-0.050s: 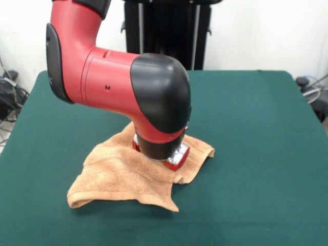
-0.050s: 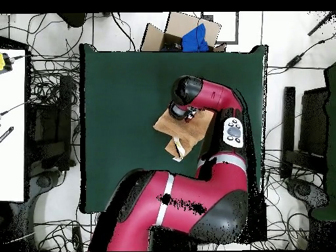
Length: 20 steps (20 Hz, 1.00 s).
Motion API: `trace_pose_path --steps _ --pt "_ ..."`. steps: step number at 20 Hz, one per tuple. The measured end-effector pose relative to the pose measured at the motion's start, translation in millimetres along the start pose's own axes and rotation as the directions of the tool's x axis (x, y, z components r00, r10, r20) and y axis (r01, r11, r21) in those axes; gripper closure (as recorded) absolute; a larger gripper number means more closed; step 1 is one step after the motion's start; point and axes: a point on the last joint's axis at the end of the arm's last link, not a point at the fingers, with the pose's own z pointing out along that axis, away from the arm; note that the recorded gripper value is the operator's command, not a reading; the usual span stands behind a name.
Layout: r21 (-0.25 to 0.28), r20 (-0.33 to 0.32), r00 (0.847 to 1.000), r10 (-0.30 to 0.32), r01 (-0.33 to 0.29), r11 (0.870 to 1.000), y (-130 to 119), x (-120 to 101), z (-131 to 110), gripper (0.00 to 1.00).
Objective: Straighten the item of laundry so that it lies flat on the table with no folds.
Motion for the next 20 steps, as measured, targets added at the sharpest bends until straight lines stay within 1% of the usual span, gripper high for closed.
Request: trace_pose_path --steps 4,12,20 --pt "0.005 0.009 1.000 -0.015 0.015 1.000 12 -6 -5 0.00" --pt "0.009 0.054 0.997 -0.059 0.059 0.998 50 -23 -17 0.00" --pt "0.006 0.057 0.995 -0.081 0.080 0.997 75 -37 -24 0.00"
